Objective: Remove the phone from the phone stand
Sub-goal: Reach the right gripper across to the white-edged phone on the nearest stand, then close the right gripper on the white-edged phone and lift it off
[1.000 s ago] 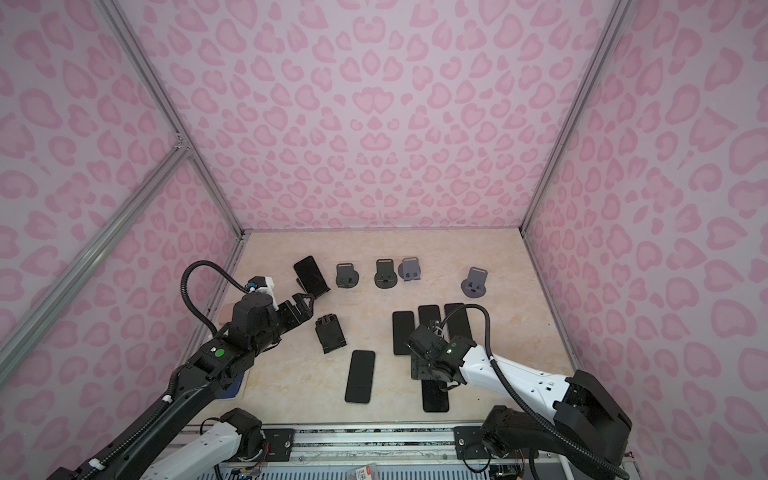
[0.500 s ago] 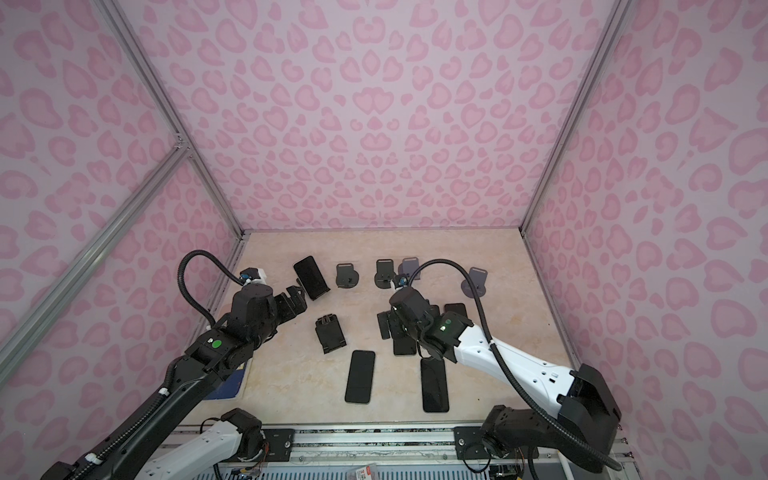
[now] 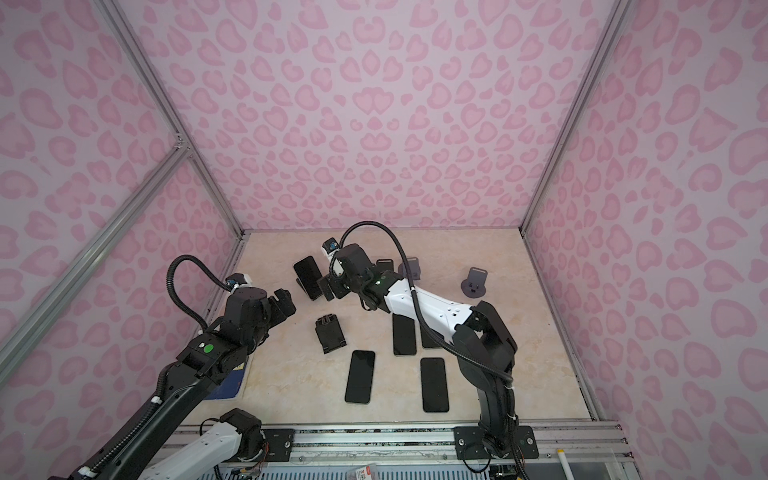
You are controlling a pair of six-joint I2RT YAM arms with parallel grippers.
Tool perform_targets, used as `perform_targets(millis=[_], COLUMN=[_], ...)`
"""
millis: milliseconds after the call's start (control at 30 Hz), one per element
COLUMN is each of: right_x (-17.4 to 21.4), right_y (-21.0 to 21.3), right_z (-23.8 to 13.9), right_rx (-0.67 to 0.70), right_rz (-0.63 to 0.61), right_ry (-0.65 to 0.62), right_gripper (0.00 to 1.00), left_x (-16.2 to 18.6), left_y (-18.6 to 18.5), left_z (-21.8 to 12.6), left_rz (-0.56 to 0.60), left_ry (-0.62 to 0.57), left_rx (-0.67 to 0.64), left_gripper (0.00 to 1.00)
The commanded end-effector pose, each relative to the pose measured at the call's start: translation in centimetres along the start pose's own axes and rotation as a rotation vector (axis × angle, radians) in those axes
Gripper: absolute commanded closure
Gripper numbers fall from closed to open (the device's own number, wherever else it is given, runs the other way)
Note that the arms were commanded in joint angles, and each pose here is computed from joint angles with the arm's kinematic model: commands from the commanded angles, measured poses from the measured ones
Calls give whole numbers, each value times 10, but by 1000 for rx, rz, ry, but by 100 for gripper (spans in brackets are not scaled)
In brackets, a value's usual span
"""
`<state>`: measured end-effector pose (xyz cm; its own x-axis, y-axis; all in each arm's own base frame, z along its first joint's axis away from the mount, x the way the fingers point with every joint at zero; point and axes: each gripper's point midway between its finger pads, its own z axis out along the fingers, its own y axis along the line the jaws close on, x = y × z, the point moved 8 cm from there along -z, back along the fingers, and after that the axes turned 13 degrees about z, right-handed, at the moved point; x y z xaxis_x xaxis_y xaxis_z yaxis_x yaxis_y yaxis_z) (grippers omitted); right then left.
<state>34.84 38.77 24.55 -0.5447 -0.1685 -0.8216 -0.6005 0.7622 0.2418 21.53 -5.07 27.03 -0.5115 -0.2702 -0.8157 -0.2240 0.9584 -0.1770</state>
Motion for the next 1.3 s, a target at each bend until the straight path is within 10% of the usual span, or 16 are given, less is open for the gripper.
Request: perform_targets(millis=[0, 400, 1267], right_x=[-5, -5, 4], right_y=[7, 13, 8], right_z=[33, 120, 155], right_rx=[-56, -81, -115], right_rz=[-58, -77, 8], right_ry=[9, 43, 17], right_gripper=[1, 1, 12], left_x=[-1, 1, -3], left_y=[9, 21, 24], left_z=[-7, -14, -21], left_rz=[-15, -22, -15], left_ry=[12, 23, 4], left_rx=[-5, 26, 46], left_gripper=[5, 5, 5])
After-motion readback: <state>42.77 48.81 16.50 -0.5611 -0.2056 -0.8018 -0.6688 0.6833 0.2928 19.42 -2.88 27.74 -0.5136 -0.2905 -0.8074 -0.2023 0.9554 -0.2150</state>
